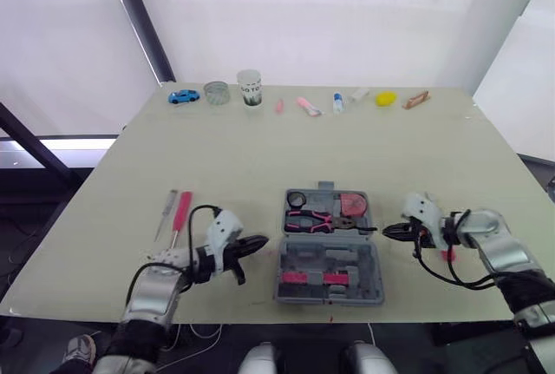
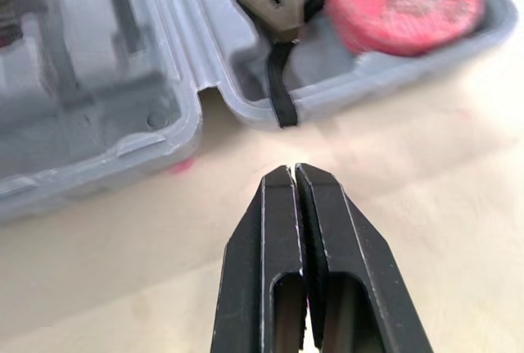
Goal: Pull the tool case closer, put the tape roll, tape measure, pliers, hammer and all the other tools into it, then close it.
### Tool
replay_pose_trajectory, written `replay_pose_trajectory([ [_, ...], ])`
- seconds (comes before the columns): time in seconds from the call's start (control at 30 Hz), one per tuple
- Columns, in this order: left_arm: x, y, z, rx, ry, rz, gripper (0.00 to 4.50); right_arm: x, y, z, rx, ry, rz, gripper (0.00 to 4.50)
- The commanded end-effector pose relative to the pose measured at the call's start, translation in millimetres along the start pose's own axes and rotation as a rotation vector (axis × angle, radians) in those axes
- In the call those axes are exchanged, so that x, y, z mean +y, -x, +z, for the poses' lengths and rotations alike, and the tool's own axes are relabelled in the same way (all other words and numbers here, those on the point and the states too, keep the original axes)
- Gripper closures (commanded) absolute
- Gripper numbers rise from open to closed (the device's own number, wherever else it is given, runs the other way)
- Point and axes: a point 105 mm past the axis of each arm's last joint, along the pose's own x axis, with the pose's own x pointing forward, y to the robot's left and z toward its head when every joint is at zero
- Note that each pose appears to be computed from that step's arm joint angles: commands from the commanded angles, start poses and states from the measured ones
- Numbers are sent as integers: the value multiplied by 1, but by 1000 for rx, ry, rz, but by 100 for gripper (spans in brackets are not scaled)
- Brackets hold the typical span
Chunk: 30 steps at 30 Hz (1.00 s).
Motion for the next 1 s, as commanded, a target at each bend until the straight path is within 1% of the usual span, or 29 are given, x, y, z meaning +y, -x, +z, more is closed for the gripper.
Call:
replay_pose_trajectory([
  [0.03, 0, 20, 21, -132, 17, 65, 450, -5, 22, 13, -157, -41, -86, 442],
  [0.07, -1, 30, 21, -158, 37, 101, 424, -3, 31, 8, -190, -69, -110, 448],
  [0.1, -1, 41, 19, -177, 54, 141, 392, 0, 41, 2, -210, -88, -132, 405],
  [0.13, 0, 51, 17, -189, 66, 176, 372, 3, 50, -4, -224, -108, -146, 395],
  [0.17, 1, 61, 14, -194, 82, 217, 336, 7, 58, -9, -236, -134, -161, 378],
  [0.2, 1, 68, 12, -196, 92, 244, 285, 11, 64, -12, -246, -152, -172, 322],
  [0.27, 0, 84, 7, -201, 114, 298, 211, 19, 77, -22, -241, -194, -197, 249],
  [0.3, 0, 92, 4, -202, 128, 332, 154, 22, 84, -29, -232, -213, -219, 188],
  [0.37, -3, 115, -6, -197, 168, 408, 73, 28, 106, -47, -212, -260, -298, 100],
  [0.4, -5, 124, -11, -189, 184, 434, 22, 31, 115, -54, -200, -276, -329, 49],
  [0.43, -8, 135, -18, -175, 207, 462, 0, 34, 126, -62, -187, -290, -364, 6],
  [0.6, -15, 171, -40, -128, 275, 568, 0, 45, 149, -77, -163, -323, -442, 6],
  [0.77, -19, 179, -48, -111, 309, 581, 0, 48, 151, -84, -156, -338, -438, 6],
  [0.87, -16, 179, -46, -125, 303, 591, 0, 44, 148, -79, -175, -322, -436, 6],
  [1.0, -6, 177, -41, -136, 281, 598, 0, 39, 132, -58, -235, -282, -379, 6],
])
